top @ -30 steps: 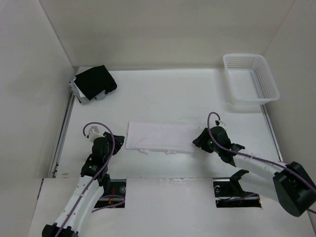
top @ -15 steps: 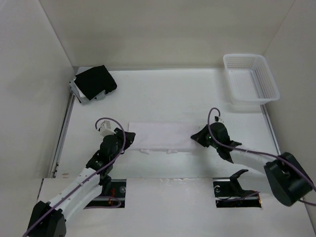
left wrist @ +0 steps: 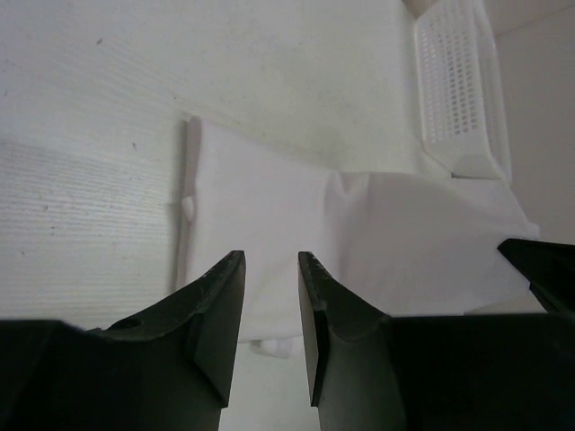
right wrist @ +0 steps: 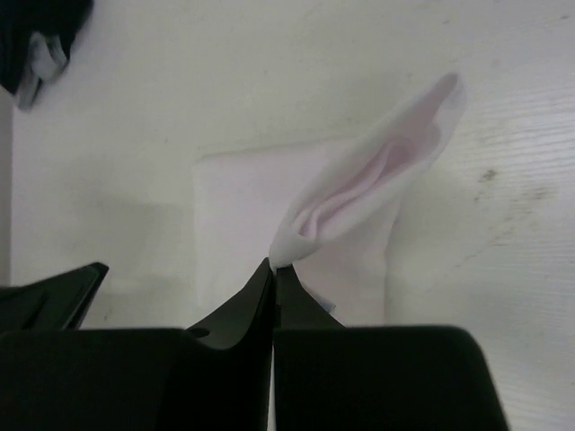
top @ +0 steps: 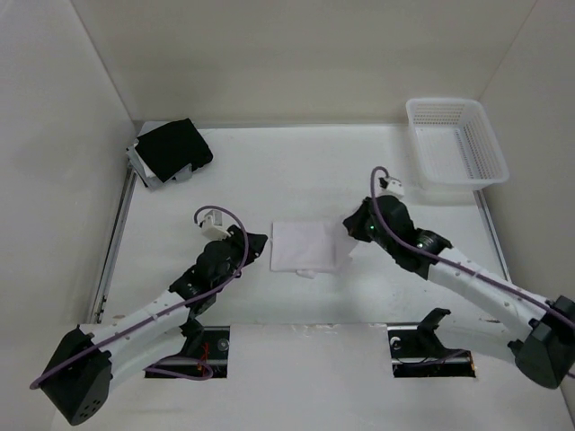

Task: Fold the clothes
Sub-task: Fold the tank top

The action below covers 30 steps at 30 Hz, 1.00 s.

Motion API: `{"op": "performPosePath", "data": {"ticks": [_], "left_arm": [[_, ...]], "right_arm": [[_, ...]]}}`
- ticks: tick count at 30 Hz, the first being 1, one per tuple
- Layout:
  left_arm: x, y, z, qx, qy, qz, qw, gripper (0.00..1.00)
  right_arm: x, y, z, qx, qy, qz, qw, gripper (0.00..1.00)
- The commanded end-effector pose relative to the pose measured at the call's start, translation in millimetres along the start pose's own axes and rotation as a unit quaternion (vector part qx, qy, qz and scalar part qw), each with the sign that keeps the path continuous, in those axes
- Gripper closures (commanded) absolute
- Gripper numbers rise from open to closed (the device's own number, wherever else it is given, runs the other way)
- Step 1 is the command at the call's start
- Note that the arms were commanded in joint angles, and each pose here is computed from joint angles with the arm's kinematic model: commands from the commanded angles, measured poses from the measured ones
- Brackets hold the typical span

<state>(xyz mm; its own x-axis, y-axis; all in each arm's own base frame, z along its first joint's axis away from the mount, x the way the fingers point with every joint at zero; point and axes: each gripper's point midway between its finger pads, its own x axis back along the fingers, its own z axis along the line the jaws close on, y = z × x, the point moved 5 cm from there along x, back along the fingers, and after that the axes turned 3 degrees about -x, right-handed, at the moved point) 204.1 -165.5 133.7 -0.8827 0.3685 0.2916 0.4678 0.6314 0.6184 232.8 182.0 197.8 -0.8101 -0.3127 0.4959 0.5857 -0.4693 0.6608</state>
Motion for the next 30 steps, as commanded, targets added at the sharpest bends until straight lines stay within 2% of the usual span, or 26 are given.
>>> {"op": "performPosePath", "data": {"ticks": [1,9,11,13,15,18,21,22,26,30], "left_arm": [[3,24,-27,0.011,-0.047,-0.044,0.998,0.72],[18,40,-7,0.028,-0.041,-0.065,0.997,0.71],[22,45,-1,0.035,-0.039,-0.074,0.996,0.71],[26,52,4,0.041,-0.037,-0.082,0.995,0.7],[28,56,8,0.044,-0.032,-0.087,0.995,0.7],[28,62,12,0.045,-0.029,-0.093,0.994,0.7],[22,61,8,0.042,-0.032,-0.082,0.995,0.7],[20,59,5,0.041,-0.037,-0.076,0.996,0.7],[6,42,-14,0.028,-0.063,-0.045,0.997,0.7],[-8,14,-33,0.006,-0.084,-0.005,0.996,0.73]], "right_arm": [[-7,-10,24,0.083,-0.037,0.015,0.996,1.0],[-53,-78,97,0.181,-0.06,0.1,0.977,0.97],[-67,-94,115,0.194,-0.06,0.115,0.972,0.91],[-73,-108,131,0.204,-0.057,0.128,0.969,0.76],[-73,-114,145,0.208,-0.045,0.129,0.968,0.67],[-59,-106,158,0.199,-0.015,0.119,0.973,0.64],[-45,-93,147,0.177,0.008,0.097,0.979,0.63],[-49,-85,136,0.163,0.008,0.087,0.983,0.66],[-72,-79,102,0.113,0.04,0.1,0.988,0.96],[-101,-85,95,0.082,0.104,0.137,0.982,0.99]]}}
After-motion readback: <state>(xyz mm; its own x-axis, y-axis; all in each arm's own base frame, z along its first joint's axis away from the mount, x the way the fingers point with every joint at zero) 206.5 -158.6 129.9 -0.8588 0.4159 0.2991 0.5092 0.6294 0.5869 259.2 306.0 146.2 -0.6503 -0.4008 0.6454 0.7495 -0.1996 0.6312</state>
